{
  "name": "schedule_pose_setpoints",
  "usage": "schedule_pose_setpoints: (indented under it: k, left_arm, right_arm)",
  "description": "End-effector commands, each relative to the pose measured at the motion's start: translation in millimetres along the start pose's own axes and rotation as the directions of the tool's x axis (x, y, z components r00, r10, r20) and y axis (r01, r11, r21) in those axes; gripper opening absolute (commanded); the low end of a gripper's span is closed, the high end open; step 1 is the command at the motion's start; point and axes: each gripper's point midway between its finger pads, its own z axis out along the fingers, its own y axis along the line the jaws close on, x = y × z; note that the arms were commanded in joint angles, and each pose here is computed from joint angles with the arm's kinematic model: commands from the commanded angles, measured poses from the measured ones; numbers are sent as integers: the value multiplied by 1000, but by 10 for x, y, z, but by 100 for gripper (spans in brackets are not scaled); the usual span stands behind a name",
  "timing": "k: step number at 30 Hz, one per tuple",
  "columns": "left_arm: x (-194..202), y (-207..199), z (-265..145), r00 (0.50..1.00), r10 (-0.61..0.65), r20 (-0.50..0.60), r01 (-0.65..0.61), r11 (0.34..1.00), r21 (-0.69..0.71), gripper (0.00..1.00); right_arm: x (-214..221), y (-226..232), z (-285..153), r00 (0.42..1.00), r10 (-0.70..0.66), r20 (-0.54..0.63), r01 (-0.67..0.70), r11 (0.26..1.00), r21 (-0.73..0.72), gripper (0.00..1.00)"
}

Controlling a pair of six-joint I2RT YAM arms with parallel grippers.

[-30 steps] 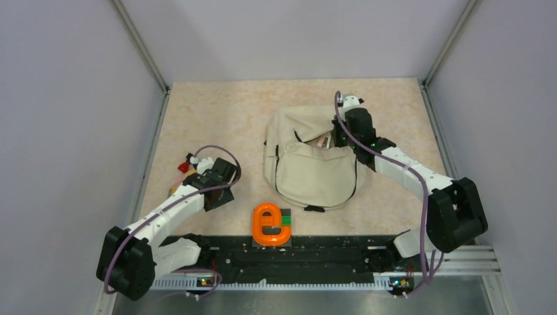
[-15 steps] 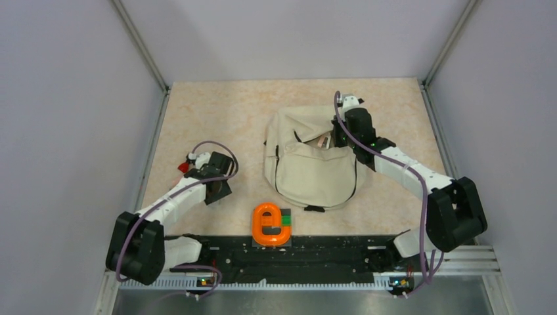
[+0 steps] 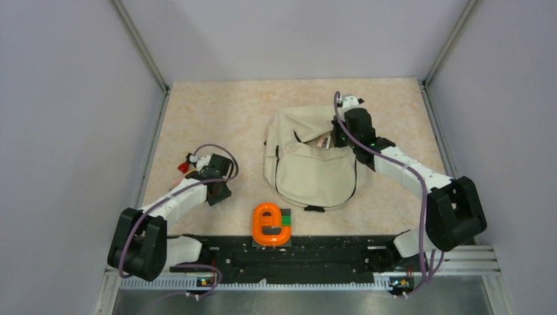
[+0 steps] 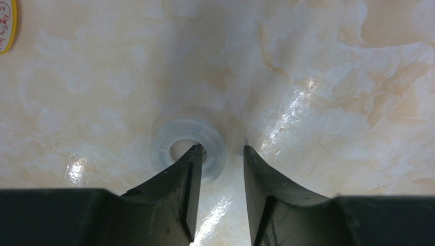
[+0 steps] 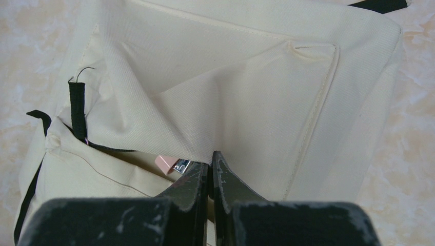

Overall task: Pack the student bag
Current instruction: Pick up the stationery from the center of the board.

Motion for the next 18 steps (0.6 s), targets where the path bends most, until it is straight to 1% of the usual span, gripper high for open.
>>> schedule_pose_setpoints:
  k: [1,5,7,9,10,12,14,18]
  left_arm:
    - [143,132,56,1000,-16,-22,15,999,-28,35]
    - [100,84,2,1000,-28,-6,28,1000,6,18]
    - [63,42,-44,1000,-22,-3,22,999,26,14]
    - [45,27,-113,1000,2,-18,-2,999,32,12]
    - [-2,-4,-166,1000,6,-17,-6,999,39,7]
    - [-71,-52,-278,999,29,-15,-28,998,60,1]
    - [-177,-144,-434,999,44,15,-46,993,105,0]
    - [-433,-536,-886,987,79,140,-115,953,279,0]
  right_arm:
    - [-164,83,11,998,26,54,-24,999,-45,0]
    - [-163,89,17,998,29,54,-26,999,-47,0]
    - [-178,94,12,998,30,59,-27,998,-50,0]
    - [-182,96,10,998,30,59,-27,998,-50,0]
    - [-184,91,3,998,28,59,-25,999,-48,0]
    - [-193,86,-7,998,27,60,-24,999,-44,0]
    - [-214,72,-16,998,23,65,-21,999,-38,0]
    - [-239,75,-25,997,24,70,-21,999,-39,0]
